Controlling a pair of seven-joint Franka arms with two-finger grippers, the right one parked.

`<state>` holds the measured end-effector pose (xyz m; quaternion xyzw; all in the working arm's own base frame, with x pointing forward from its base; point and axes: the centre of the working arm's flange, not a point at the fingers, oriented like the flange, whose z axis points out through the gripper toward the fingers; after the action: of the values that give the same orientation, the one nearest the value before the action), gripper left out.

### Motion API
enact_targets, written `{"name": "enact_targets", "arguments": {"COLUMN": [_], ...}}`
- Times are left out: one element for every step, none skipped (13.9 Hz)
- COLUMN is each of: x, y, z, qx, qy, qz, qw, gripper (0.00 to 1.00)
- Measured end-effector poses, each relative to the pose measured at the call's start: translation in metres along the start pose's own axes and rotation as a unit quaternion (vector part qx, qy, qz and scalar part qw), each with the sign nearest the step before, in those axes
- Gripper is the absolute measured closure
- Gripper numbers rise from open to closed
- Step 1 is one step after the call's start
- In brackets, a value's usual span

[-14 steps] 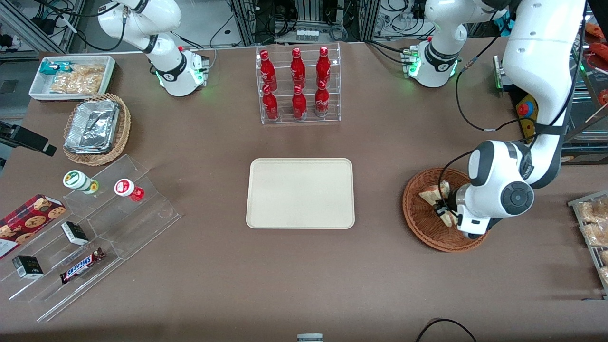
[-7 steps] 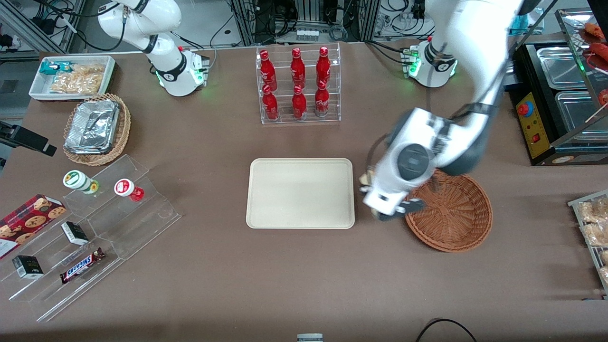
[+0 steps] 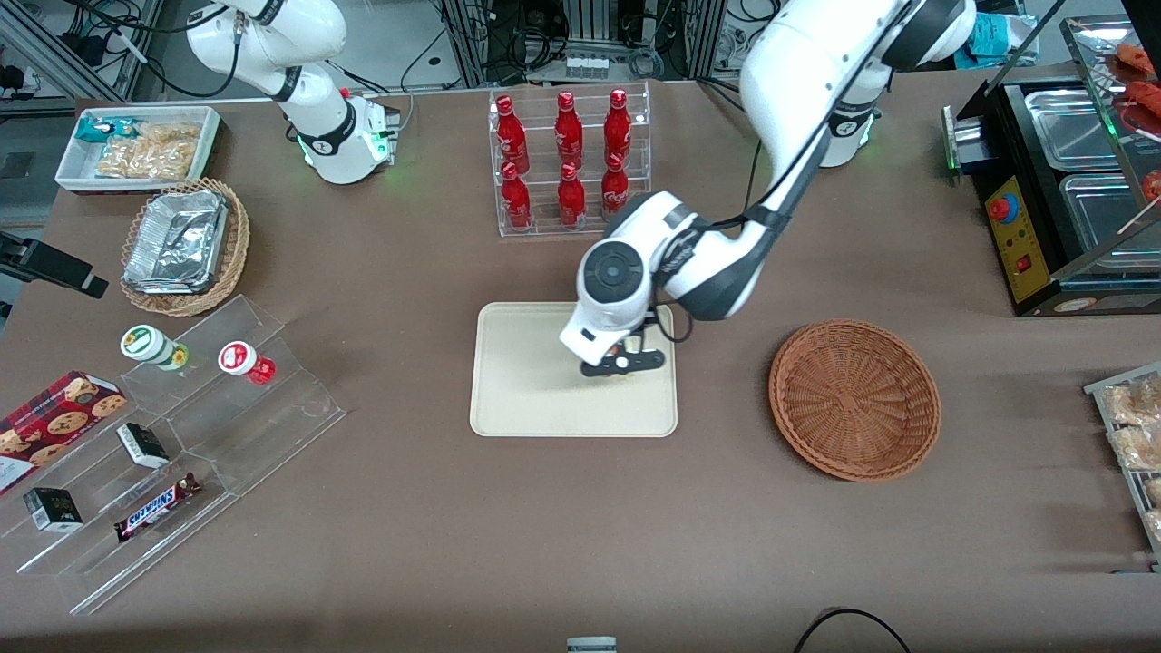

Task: Place sandwich from basket to tray
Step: 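Lift the sandwich and carry it over the beige tray, then lower the sandwich onto the tray and open the left gripper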

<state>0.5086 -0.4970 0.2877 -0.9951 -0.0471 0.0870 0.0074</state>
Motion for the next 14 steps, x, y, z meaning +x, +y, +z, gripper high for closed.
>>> {"name": "enact_targets", "arguments": {"x": [-0.005, -0.008, -0.01, -0.01, -0.009, -0.007, -0.005, -0.004, -0.004, -0.004, -0.003, -0.002, 0.002, 0.008], "y": [0.012, 0.023, 0.03, 0.035, 0.037, 0.037, 0.036, 0.036, 0.035, 0.035, 0.036, 0.036, 0.035, 0.032], "z": [0.007, 0.014, 0.022, 0.03, 0.037, 0.043, 0.047, 0.049, 0.049, 0.049, 0.048, 0.045, 0.042, 0.037], "qx": [-0.007, -0.011, -0.01, -0.006, -0.003, 0.0, 0.002, 0.004, 0.004, 0.004, 0.003, 0.001, 0.0, -0.002], "qy": [0.005, 0.009, 0.01, 0.011, 0.011, 0.01, 0.009, 0.009, 0.009, 0.009, 0.01, 0.013, 0.017, 0.024], "qz": [-0.004, -0.008, -0.008, -0.007, -0.006, -0.006, -0.007, -0.008, -0.008, -0.011, -0.019, -0.026, -0.034, -0.042], "qw": [1.0, 0.9999, 0.9999, 0.9999, 0.9999, 0.9999, 0.9999, 0.9999, 0.9999, 0.9999, 0.9998, 0.9996, 0.9993, 0.9988], "gripper": [0.78, 0.78, 0.78, 0.78, 0.76, 0.67, 0.63, 0.62, 0.57, 0.57, 0.52, 0.41, 0.33, 0.22]}}
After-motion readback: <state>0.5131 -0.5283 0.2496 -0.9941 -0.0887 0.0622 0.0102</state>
